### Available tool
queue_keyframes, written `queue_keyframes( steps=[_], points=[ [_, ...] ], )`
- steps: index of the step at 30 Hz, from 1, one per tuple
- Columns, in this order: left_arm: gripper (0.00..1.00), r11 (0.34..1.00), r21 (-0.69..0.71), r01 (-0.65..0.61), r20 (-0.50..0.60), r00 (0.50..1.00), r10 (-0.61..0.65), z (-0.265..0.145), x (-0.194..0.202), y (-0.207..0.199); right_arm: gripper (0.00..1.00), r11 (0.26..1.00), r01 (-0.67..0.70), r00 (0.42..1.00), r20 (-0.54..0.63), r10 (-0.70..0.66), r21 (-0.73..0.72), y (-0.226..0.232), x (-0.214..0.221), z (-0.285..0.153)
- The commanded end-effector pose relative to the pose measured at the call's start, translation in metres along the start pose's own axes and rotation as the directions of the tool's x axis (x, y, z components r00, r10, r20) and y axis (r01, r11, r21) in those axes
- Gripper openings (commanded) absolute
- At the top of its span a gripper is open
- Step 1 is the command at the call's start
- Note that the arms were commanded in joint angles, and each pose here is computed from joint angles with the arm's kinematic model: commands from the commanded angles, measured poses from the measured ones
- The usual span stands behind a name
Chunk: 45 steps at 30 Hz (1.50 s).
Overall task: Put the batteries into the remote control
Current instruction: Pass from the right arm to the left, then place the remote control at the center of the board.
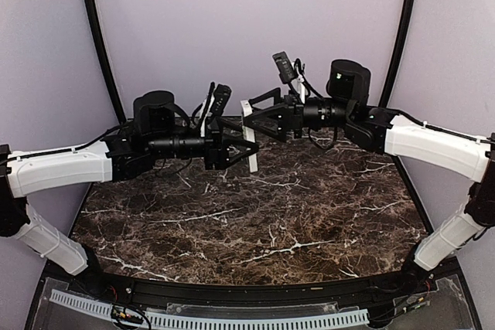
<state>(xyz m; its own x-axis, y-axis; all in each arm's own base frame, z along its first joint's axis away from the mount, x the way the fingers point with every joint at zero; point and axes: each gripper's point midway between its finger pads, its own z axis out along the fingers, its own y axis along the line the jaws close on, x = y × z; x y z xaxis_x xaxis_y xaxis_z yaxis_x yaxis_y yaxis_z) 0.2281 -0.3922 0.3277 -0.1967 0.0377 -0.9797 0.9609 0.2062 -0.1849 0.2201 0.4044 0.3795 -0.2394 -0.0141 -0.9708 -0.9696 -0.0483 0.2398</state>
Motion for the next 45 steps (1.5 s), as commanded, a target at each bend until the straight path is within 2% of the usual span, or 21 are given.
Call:
queue_keyframes(
  steps=[1,3,4,5,8,9,10,11,12,13,14,15,16,17,19,23,31,36,42,44,45],
  points=[
    [0.25,0.96,-0.27,0.069,-0.162,0.98,-0.116,-0.007,0.031,0.045,0.99,0.965,-0.063,0.998,0.025,0.058,0.255,-0.028,-0.014,-0.021],
    [0.28,0.869,-0.484,0.103,-0.257,0.933,-0.253,-0.018,0.066,0.081,0.99,0.907,-0.107,0.993,0.006,0.115,0.407,-0.052,-0.008,-0.035],
    [0.33,0.783,-0.615,0.093,-0.3,0.89,-0.342,-0.029,0.091,0.102,0.99,0.85,-0.124,0.989,-0.002,0.146,0.513,-0.069,-0.002,-0.046],
    [0.35,0.738,-0.67,0.074,-0.358,0.839,-0.409,-0.035,0.119,0.111,0.99,0.798,-0.135,0.984,-0.012,0.176,0.588,-0.082,0.006,-0.056],
    [0.39,0.592,-0.798,0.108,-0.307,0.773,-0.555,-0.042,0.144,0.13,0.99,0.68,-0.146,0.965,-0.048,0.258,0.718,-0.104,0.031,-0.077],
    [0.37,0.548,-0.832,0.084,-0.332,0.717,-0.613,-0.048,0.168,0.133,0.99,0.663,-0.149,0.958,-0.059,0.281,0.734,-0.107,0.039,-0.081],
    [0.36,0.504,-0.856,0.113,-0.29,0.703,-0.649,-0.044,0.166,0.136,0.99,0.655,-0.153,0.952,-0.068,0.299,0.74,-0.108,0.045,-0.082],
    [0.35,0.47,-0.88,0.068,-0.326,0.632,-0.703,-0.051,0.192,0.137,0.99,0.655,-0.158,0.947,-0.076,0.313,0.739,-0.108,0.049,-0.082],
    [0.36,0.442,-0.893,0.087,-0.297,0.625,-0.722,-0.046,0.187,0.139,0.99,0.656,-0.163,0.942,-0.082,0.326,0.737,-0.108,0.054,-0.081],
    [0.37,0.42,-0.906,0.052,-0.319,0.568,-0.759,-0.049,0.207,0.139,0.99,0.656,-0.167,0.938,-0.087,0.337,0.736,-0.107,0.058,-0.081],
    [0.4,0.398,-0.915,0.064,-0.297,0.561,-0.773,-0.046,0.205,0.141,0.99,0.655,-0.17,0.934,-0.092,0.346,0.736,-0.107,0.061,-0.081],
    [0.41,0.371,-0.927,0.047,-0.295,0.518,-0.803,-0.047,0.22,0.141,0.99,0.654,-0.172,0.93,-0.097,0.354,0.737,-0.107,0.064,-0.081],
    [0.43,0.361,-0.931,0.056,-0.284,0.514,-0.81,-0.043,0.218,0.142,0.99,0.652,-0.172,0.926,-0.105,0.362,0.739,-0.107,0.068,-0.081],
    [0.44,0.344,-0.938,0.049,-0.281,0.476,-0.834,-0.044,0.23,0.141,0.99,0.65,-0.171,0.923,-0.11,0.368,0.74,-0.108,0.07,-0.082],
    [0.48,0.332,-0.941,0.065,-0.271,0.442,-0.855,-0.038,0.24,0.14,0.99,0.646,-0.17,0.919,-0.117,0.377,0.744,-0.108,0.073,-0.082],
    [0.6,0.274,-0.956,0.104,-0.217,0.378,-0.9,-0.036,0.26,0.139,0.99,0.645,-0.17,0.914,-0.125,0.386,0.745,-0.109,0.078,-0.082],
    [0.68,0.189,-0.977,0.096,-0.151,0.312,-0.938,-0.038,0.292,0.142,0.99,0.645,-0.167,0.912,-0.131,0.388,0.746,-0.11,0.08,-0.082],
    [0.7,0.181,-0.981,0.067,-0.151,0.317,-0.936,-0.043,0.292,0.144,0.99,0.635,-0.16,0.911,-0.134,0.39,0.755,-0.11,0.081,-0.085],
    [0.74,0.229,-0.97,0.076,-0.178,0.414,-0.893,-0.04,0.254,0.152,0.99,0.607,-0.169,0.908,-0.118,0.403,0.777,-0.117,0.08,-0.094],
    [0.75,0.267,-0.96,0.083,-0.197,0.477,-0.857,-0.038,0.232,0.156,0.99,0.598,-0.171,0.908,-0.11,0.404,0.783,-0.119,0.079,-0.101],
    [0.75,0.271,-0.959,0.083,-0.188,0.531,-0.826,-0.041,0.212,0.16,0.99,0.593,-0.169,0.909,-0.108,0.403,0.788,-0.122,0.08,-0.106]
  ],
)
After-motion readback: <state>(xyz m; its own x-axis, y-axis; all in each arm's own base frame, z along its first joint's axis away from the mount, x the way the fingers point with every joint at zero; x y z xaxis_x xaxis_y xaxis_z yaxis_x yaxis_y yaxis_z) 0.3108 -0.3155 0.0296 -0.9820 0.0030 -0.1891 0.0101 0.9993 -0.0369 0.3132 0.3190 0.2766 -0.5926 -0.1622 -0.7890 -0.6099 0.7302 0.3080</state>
